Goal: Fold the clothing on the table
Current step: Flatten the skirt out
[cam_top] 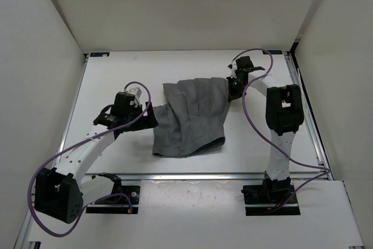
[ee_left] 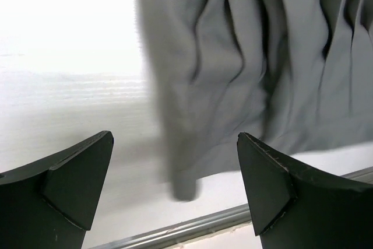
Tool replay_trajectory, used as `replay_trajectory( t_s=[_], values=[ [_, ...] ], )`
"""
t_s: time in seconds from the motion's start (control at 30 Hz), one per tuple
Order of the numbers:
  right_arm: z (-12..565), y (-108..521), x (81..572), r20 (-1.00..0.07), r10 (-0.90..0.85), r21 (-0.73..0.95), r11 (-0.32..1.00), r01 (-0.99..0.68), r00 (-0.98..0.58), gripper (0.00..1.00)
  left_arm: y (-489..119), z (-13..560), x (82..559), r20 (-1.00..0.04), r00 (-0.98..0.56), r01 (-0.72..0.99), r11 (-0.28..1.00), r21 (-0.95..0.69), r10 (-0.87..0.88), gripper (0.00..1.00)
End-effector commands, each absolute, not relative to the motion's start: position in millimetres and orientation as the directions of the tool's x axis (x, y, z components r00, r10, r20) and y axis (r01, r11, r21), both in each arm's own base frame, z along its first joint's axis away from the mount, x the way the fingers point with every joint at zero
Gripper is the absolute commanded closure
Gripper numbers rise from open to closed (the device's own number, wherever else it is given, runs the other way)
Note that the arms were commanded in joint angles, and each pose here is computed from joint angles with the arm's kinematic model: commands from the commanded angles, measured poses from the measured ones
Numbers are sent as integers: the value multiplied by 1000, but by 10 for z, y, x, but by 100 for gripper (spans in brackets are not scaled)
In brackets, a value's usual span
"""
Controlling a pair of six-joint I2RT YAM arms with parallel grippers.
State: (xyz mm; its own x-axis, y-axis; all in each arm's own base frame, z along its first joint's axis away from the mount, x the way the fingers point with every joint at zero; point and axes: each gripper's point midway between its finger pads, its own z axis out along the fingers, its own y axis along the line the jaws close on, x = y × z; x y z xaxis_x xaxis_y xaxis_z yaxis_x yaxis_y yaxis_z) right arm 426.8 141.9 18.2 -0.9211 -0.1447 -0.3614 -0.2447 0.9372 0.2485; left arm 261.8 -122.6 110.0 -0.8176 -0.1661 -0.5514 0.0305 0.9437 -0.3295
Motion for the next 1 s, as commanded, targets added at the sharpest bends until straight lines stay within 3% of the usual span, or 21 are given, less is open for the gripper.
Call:
replay_trajectory(
  t_s=[0.0,0.03,0.1,0.17,0.2,0.3,0.43,0.67,0.8,0.97],
  values=[
    [423,1180,4662,-477,-165,93,967,-236,-863,100,-1245,1270,2567,-588,-786,47,932,-360,-188,2],
    [505,1374,4576,-470,-146,212,939,-272,-870,98,-1234,1235,2553,-582,-790,41,931,-364,-192,1],
    [894,1623,4331,-506,-131,347,874,-340,-853,76,-1246,1210,2536,-578,-791,46,923,-381,-199,1],
    [938,1903,3782,-464,-183,460,786,-412,-867,36,-1336,1185,2517,-575,-793,60,913,-405,-203,1],
    [1092,2008,3614,-499,-224,449,759,-471,-837,20,-1393,1133,2464,-559,-806,67,909,-411,-194,1],
    [1066,2039,3058,-515,-342,390,723,-570,-786,4,-1628,1038,2376,-531,-829,100,890,-446,-173,1],
    [934,1876,2659,-454,-321,445,727,-524,-831,1,-1865,839,2230,-495,-856,120,873,-472,-150,1],
    [722,1345,2643,-345,-161,521,787,-331,-925,1,-1752,658,2215,-485,-847,56,872,-487,-216,2],
    [743,1343,2600,-335,-142,537,784,-313,-931,1,-1612,597,2263,-498,-833,24,881,-472,-243,1],
    [849,1493,2540,-402,-191,490,782,-386,-896,3,-1606,682,2326,-520,-812,24,875,-483,-265,1]
  ],
)
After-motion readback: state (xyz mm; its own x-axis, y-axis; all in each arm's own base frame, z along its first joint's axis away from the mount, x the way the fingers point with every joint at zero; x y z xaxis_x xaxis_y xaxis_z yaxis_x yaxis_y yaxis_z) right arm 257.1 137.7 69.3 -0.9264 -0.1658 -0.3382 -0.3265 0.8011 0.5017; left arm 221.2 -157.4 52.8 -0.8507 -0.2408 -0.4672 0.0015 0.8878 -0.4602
